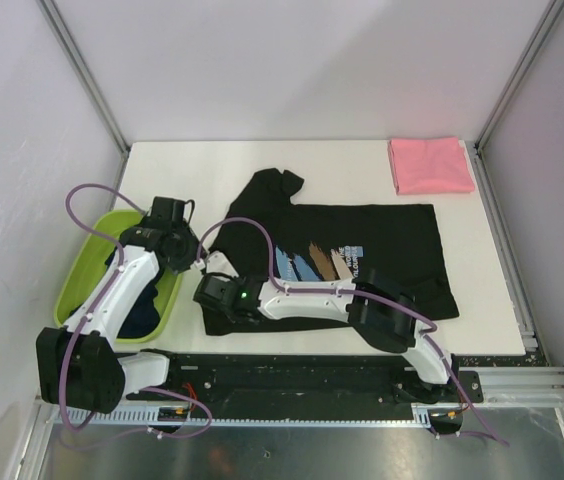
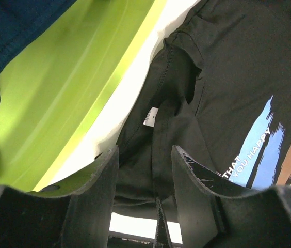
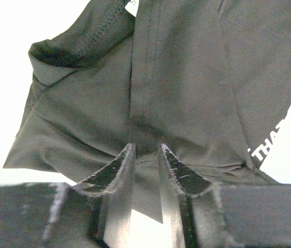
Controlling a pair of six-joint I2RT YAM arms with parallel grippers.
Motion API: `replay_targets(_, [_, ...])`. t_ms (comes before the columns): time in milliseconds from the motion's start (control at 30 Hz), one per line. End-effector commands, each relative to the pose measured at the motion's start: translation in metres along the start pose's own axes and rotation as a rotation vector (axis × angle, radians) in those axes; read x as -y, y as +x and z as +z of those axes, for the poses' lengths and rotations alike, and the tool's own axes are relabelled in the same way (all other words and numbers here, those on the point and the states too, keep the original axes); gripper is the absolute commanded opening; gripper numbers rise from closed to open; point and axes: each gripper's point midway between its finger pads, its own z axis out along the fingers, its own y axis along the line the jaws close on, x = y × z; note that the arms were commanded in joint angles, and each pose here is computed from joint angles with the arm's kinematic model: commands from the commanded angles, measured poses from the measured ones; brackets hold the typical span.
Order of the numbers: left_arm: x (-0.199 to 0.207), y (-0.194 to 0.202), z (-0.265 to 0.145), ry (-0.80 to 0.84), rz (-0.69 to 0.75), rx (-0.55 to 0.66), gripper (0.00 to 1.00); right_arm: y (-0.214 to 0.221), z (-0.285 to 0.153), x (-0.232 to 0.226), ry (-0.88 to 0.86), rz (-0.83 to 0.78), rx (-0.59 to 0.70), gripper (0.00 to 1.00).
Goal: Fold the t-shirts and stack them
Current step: Fold the flattened tshirt in 1/3 of the way
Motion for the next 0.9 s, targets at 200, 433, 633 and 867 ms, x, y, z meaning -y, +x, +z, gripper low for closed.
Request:
replay_targets(200, [0.001, 0.013, 0.005, 0.045, 0.023, -0.031, 0.47, -0.033, -0.006, 0.026, 0.041, 0.048, 0.056, 0.01])
replay_targets(433, [0.005, 0.033, 0.015, 0.053, 0.067, -0.075, 0.45, -0.058, -0.008, 0.055, 0.065, 0.118, 0.093, 0.0])
replay_targets(633, [0.018, 0.041, 0.022, 0.074, 0.11, -0.105, 0.44, -0.073, -0.005, 0.095, 0.131, 0.187, 0.111, 0.0])
replay_targets(867, [0.017, 0.04, 0.022, 0.065, 0.117, -0.09, 0.44, -0.084, -0.012, 0.107, 0.093, 0.231, 0.131, 0.0])
